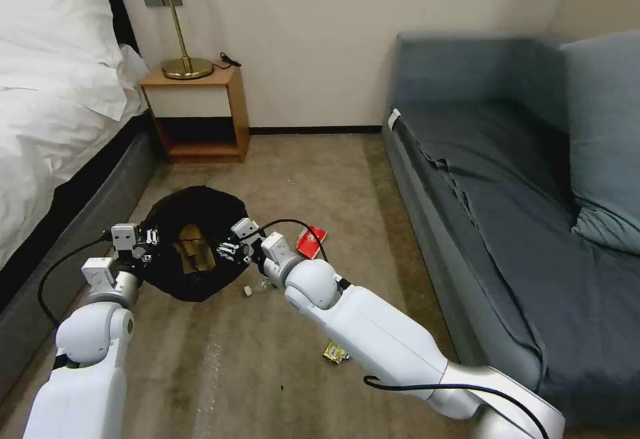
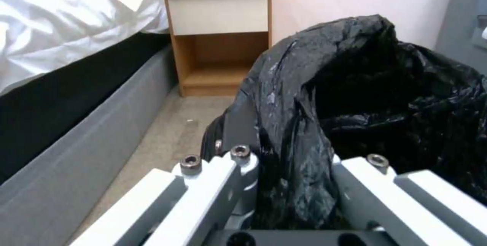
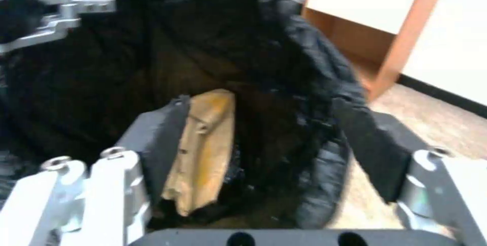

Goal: Pick up the trash bin, then pick up the garbage on the floor and place it into the trash bin.

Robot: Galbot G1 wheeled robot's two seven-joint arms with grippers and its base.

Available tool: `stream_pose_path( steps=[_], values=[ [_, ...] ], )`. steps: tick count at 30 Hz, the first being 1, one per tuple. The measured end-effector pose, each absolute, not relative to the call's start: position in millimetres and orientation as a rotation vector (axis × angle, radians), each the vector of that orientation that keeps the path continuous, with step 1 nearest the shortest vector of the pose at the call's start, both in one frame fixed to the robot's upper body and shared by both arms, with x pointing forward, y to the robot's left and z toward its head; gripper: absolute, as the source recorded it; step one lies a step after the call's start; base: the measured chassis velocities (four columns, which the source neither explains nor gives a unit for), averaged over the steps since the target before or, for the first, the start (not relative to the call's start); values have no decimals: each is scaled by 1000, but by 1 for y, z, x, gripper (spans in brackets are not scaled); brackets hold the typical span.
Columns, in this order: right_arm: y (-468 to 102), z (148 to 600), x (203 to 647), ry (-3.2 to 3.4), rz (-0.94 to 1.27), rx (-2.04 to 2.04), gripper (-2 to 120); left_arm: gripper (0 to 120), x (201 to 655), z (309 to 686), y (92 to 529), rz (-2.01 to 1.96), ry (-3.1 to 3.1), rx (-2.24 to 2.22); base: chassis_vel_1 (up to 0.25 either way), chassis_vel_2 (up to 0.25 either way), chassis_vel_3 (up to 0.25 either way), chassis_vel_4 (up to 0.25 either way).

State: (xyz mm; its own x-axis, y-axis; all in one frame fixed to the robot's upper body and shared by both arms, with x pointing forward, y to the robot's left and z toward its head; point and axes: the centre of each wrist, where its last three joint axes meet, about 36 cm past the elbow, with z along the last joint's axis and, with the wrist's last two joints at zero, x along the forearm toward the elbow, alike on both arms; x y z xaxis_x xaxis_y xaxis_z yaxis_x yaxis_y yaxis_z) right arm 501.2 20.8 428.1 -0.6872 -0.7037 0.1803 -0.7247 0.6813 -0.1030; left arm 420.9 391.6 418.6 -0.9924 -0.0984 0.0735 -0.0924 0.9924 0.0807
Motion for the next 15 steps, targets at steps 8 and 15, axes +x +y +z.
stream_pose_path(
  steps=[8,15],
  values=[
    [-43,424,521,-2767,344,844,99,5,420,418,398,-121,-3057,150,0,0,0,0],
    [-142,378,529,-2659,409,576,100,5,421,417,407,-123,-3055,156,0,0,0,0]
  ],
)
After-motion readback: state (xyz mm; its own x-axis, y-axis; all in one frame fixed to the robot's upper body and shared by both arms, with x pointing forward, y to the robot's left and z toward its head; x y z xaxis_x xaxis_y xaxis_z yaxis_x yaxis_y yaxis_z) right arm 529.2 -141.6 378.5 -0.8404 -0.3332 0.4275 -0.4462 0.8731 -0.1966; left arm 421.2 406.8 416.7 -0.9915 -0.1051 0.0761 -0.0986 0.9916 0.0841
